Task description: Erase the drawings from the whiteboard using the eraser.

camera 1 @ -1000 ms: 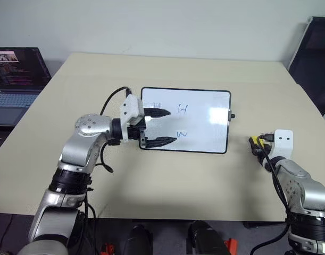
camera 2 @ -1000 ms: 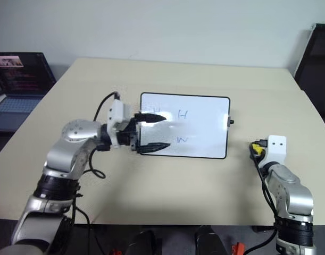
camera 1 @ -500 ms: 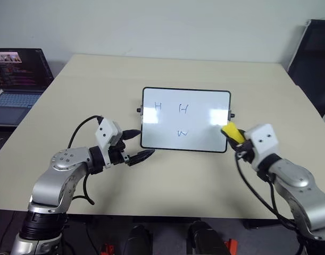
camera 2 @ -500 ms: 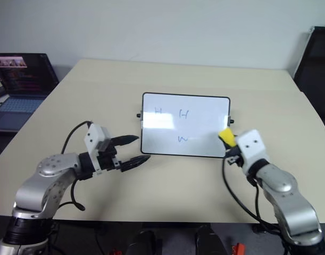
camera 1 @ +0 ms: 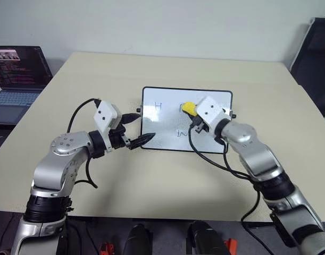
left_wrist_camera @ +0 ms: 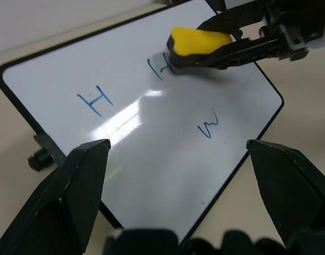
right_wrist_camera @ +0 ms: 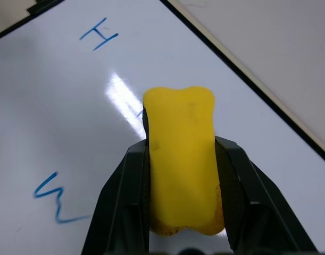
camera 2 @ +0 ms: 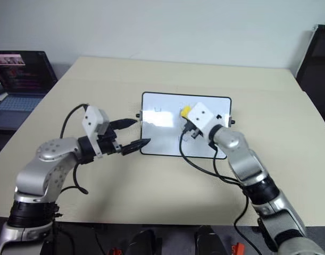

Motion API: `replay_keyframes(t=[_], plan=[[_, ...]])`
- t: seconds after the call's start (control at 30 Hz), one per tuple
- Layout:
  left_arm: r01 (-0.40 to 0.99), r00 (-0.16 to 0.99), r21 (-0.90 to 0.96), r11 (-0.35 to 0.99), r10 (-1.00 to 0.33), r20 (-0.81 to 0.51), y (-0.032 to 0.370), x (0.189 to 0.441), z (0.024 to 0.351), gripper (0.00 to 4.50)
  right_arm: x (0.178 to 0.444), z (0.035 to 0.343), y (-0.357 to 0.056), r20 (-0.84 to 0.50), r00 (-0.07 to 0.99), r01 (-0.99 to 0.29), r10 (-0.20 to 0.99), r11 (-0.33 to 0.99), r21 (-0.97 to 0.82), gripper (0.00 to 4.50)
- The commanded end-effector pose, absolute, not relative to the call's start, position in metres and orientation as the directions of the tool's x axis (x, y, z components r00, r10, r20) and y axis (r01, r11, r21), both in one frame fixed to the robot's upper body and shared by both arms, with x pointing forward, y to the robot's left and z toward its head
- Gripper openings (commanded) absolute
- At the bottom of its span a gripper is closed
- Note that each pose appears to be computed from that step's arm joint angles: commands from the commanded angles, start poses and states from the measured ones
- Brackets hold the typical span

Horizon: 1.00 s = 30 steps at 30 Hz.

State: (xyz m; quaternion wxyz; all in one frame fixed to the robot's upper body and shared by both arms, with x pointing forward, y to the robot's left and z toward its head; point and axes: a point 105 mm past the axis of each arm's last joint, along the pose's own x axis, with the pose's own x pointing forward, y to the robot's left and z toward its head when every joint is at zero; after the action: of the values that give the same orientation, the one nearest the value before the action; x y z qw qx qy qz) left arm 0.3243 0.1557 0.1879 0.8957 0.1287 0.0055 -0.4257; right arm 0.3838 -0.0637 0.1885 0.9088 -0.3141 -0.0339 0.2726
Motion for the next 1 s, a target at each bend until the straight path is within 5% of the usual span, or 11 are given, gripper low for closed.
replay_keyframes(t=[0.03, 0.33, 0.6, 0.83, 1.0], plan=[[0.753, 0.643, 0.26, 0.604, -0.759, -0.099, 0.153, 0.329, 0.2, 4.5, 0.396, 0.203, -0.061, -0.057, 0.866, -0.413, 0.497, 0.646, -0.642, 1.32], [0.75, 0.646, 0.256, 0.61, -0.759, -0.087, 0.148, 0.333, 0.204, 4.5, 0.38, 0.163, -0.052, -0.301, 0.765, -0.574, 0.57, 0.39, -0.72, 1.32], [0.753, 0.646, 0.244, 0.611, -0.757, -0.099, 0.15, 0.334, 0.2, 4.5, 0.409, 0.199, -0.076, -0.112, 0.905, -0.336, 0.41, 0.53, -0.779, 1.31], [0.747, 0.655, 0.241, 0.62, -0.748, -0.106, 0.155, 0.335, 0.198, 4.5, 0.386, 0.159, -0.076, -0.367, 0.798, -0.583, 0.478, 0.456, -0.673, 1.31], [0.747, 0.655, 0.242, 0.619, -0.748, -0.107, 0.155, 0.335, 0.198, 4.5, 0.385, 0.163, -0.078, -0.371, 0.8, -0.579, 0.471, 0.445, -0.683, 1.31]])
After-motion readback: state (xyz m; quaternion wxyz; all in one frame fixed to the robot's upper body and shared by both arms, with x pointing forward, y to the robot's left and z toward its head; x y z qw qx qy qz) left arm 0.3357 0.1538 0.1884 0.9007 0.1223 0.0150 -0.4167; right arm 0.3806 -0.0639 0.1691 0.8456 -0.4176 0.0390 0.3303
